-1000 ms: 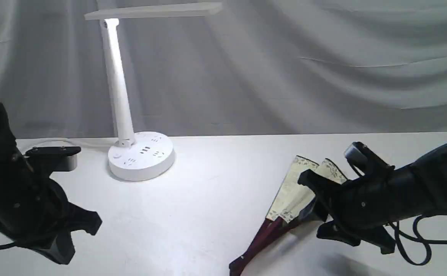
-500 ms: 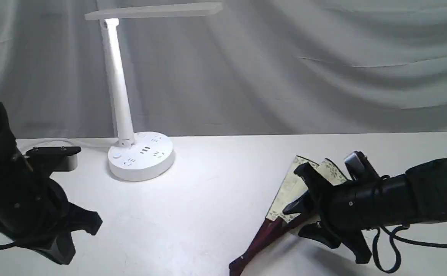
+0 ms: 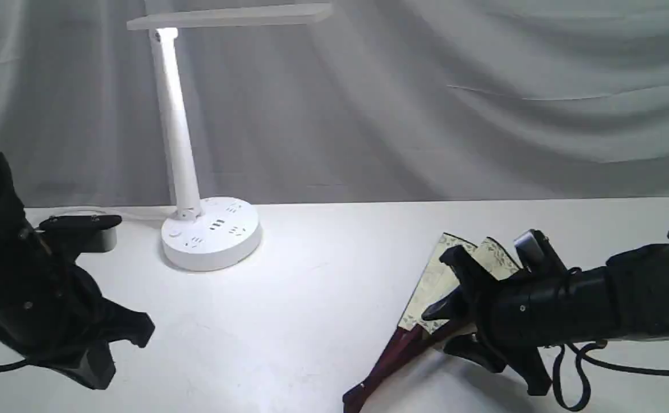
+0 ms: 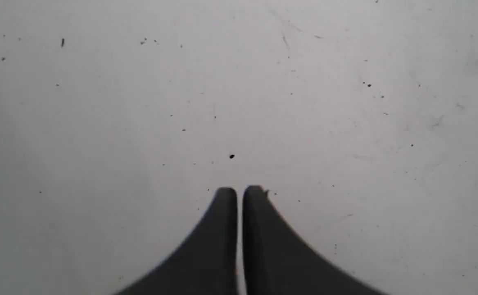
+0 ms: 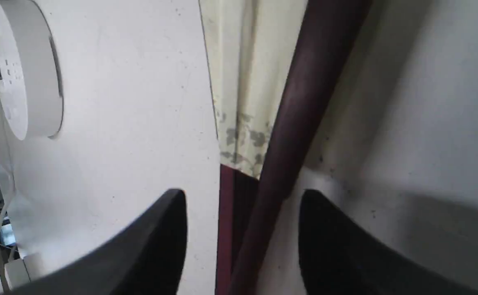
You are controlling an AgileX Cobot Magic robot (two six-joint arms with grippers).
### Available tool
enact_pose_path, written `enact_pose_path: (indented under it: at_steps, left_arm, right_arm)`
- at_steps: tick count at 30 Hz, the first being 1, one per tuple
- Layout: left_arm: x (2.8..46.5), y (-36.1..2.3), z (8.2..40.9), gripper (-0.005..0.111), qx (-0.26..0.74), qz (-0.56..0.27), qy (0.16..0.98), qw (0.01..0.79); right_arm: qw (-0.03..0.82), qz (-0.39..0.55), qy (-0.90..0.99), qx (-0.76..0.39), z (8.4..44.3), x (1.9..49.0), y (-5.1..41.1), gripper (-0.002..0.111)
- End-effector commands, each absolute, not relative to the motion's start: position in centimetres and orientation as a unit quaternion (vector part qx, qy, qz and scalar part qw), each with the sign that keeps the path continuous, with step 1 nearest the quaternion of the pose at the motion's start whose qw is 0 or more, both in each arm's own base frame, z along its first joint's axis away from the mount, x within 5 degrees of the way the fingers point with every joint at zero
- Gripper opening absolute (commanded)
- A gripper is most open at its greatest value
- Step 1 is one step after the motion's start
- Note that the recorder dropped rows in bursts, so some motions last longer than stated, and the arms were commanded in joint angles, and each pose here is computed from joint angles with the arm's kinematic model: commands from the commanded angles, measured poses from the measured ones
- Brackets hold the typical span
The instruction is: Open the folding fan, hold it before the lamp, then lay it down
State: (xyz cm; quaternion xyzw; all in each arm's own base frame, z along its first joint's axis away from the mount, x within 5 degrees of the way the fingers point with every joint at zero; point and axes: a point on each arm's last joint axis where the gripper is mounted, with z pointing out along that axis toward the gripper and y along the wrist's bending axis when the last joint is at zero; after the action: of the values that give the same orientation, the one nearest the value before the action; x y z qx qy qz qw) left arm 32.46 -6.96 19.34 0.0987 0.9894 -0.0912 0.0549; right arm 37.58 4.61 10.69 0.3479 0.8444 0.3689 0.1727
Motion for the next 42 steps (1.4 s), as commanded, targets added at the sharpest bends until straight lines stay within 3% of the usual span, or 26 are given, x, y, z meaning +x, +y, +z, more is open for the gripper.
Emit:
enact_pose_path:
  at_steps: [1,14,25,42]
  left_arm:
    - [32.4,-7.0,19.6,0.0,0.098,-0.094,0.989,0.062]
    - [32.4,-7.0,19.6,0.0,0.098,-0.094,0.989,0.062]
    - [32.4,-7.0,19.6,0.0,0.098,-0.094,0.989,0.062]
    - [32.4,-7.0,19.6,0.0,0.095,-0.096,0.989,0.062]
  right_arm:
    - [0.169,0.372,0.849,0.336,10.6,37.3,5.4,0.044]
    - [0.173,0.354,0.857,0.332,10.4,37.2,6.8,0.052]
    - [0.151,0.367,0.865,0.308,8.2,37.1,7.3,0.052]
    - [0.167,0.331,0.87,0.325,7.8,37.3,6.5,0.052]
